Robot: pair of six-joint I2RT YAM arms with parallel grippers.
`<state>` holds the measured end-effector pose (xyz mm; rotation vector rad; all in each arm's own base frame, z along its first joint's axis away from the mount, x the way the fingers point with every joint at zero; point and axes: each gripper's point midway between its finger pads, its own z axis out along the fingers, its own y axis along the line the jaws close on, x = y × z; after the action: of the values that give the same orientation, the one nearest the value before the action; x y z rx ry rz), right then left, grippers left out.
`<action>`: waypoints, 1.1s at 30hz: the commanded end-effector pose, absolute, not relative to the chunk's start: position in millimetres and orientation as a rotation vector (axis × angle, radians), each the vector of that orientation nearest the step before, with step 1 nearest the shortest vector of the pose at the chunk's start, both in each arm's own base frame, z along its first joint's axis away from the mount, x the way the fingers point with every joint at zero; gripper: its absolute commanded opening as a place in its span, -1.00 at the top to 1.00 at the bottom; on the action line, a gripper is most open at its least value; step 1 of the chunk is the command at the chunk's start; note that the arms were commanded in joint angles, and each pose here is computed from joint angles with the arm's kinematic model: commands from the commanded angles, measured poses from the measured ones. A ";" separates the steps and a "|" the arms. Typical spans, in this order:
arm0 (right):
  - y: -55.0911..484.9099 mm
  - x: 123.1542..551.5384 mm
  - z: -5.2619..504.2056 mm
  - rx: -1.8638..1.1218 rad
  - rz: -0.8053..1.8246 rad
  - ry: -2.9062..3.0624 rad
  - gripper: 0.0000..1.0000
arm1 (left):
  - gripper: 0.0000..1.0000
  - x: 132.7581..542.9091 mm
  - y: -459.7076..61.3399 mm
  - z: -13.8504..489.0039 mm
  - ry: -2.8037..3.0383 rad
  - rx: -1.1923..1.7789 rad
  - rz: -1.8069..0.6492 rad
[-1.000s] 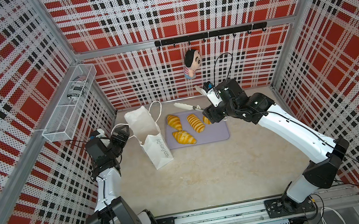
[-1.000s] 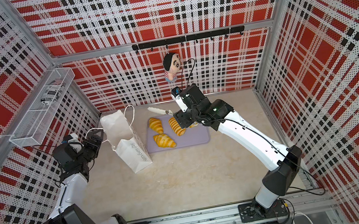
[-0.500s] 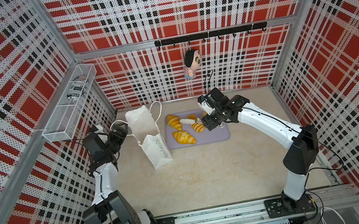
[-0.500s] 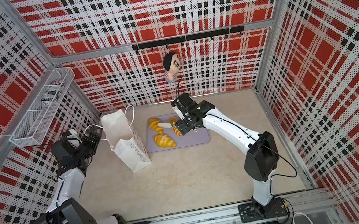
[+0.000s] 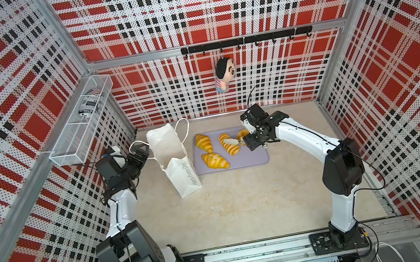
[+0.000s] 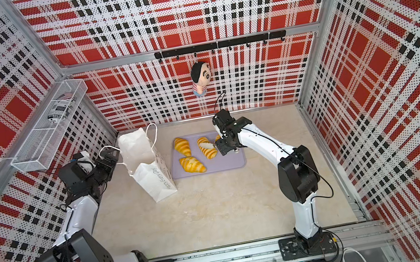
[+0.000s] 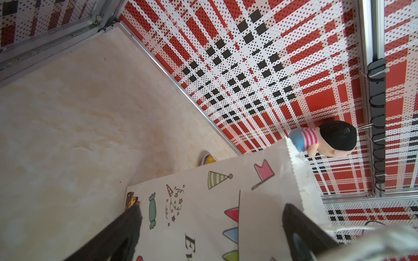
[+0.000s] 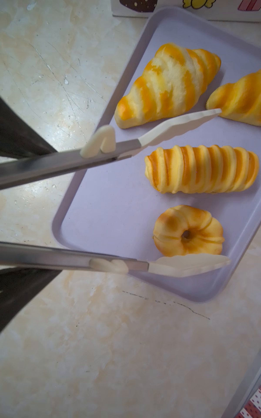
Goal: Pack bread into a paper bag
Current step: Pick up the fake bread from the plate.
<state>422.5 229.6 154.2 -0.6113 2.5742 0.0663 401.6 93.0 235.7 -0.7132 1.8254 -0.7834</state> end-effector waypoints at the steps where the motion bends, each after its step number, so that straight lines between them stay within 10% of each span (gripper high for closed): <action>1: 235.1 437.4 152.0 -0.587 0.062 2.552 -0.42 | -0.96 401.2 93.5 240.5 1.823 -0.684 -0.781; 33: 262.6 436.6 171.7 -0.629 0.142 2.521 -0.33 | -0.96 400.9 94.7 239.0 1.823 -0.686 -0.792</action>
<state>437.2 256.1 132.4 -0.6399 2.6007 0.1153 400.3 92.7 236.5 -0.7065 1.8257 -0.7994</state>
